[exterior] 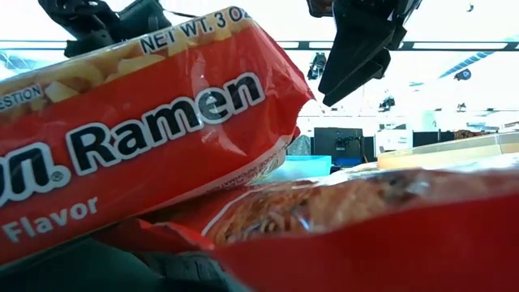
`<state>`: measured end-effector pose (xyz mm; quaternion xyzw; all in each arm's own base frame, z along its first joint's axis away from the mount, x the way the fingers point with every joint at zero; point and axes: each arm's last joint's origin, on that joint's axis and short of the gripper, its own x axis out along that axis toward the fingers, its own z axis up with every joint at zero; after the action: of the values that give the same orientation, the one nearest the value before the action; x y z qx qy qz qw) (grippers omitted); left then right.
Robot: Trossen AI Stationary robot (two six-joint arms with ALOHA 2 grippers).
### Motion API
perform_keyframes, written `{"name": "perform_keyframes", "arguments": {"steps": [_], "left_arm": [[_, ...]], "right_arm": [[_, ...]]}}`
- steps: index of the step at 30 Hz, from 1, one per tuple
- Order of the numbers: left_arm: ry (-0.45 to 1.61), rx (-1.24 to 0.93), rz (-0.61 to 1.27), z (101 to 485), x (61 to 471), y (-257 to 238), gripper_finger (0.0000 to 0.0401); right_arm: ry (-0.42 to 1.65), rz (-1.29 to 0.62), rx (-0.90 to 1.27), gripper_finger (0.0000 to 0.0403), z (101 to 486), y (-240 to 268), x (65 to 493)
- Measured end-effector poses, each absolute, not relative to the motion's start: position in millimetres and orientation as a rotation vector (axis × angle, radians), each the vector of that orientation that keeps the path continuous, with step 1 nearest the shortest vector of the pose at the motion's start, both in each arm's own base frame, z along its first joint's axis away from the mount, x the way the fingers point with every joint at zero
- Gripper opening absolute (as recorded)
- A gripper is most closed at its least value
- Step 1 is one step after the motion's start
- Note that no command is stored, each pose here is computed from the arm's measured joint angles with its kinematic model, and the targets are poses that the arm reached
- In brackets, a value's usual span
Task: Sort Maruchan noodles
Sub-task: Put the orange noodle pack into the blue bin
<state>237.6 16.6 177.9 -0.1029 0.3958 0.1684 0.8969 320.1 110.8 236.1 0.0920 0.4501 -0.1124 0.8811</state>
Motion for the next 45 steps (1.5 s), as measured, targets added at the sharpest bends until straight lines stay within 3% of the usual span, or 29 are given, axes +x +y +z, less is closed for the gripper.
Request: {"name": "perform_keyframes", "arguments": {"steps": [10,14,29,45], "left_arm": [[0.954,-0.205,0.374,142,250,18,0.0137],[0.918,-0.241,0.292,136,260,16,0.0137],[0.824,-0.307,0.115,135,280,2,0.0137],[0.82,-0.295,0.026,157,283,-2,0.0137]], "right_arm": [[0.932,-0.233,0.194,0.0224,236,111,320],[0.917,-0.231,0.202,0.0224,237,110,322],[0.604,-0.139,0.35,0.0224,260,119,345],[0.593,-0.136,0.355,0.0224,261,119,346]]}}
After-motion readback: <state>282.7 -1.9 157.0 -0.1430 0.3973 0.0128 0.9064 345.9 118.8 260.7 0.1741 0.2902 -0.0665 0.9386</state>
